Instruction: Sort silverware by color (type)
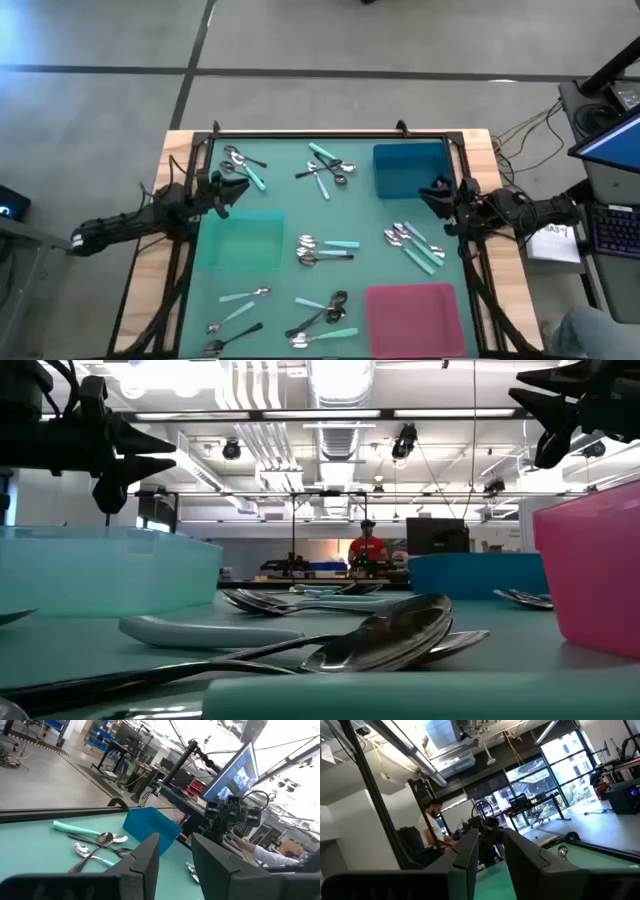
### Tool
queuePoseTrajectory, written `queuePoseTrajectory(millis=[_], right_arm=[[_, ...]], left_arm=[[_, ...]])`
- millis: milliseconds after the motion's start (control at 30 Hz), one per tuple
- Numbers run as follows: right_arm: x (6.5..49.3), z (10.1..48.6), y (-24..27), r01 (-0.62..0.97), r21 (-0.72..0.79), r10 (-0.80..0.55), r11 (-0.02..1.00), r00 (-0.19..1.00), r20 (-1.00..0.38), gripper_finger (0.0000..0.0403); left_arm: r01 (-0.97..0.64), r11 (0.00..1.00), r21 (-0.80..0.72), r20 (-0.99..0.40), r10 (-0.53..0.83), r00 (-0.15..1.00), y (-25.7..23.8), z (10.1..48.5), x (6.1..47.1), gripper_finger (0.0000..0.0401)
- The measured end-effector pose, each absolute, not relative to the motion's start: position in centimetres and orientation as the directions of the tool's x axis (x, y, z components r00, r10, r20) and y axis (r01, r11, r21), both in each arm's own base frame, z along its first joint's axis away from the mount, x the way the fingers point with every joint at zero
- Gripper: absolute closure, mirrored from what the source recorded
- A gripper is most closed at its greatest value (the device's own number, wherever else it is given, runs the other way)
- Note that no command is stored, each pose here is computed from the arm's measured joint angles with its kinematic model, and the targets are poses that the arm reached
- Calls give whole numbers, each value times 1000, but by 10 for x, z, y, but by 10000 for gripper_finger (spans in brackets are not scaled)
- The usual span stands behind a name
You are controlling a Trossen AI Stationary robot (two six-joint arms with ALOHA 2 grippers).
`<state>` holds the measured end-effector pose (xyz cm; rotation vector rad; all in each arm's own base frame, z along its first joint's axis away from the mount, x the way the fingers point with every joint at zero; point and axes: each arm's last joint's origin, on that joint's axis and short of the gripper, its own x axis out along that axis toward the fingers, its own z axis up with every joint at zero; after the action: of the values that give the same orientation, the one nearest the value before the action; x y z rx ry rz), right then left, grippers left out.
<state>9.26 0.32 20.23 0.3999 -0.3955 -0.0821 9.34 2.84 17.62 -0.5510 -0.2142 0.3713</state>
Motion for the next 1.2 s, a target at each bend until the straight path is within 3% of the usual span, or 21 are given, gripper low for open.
queuePoseTrajectory(millis=[1200], right_arm=[[93,202,3,1,395,-155,919,920,359,326]], left_arm=[[-285,788,-546,99,398,912,28,176,93,303]])
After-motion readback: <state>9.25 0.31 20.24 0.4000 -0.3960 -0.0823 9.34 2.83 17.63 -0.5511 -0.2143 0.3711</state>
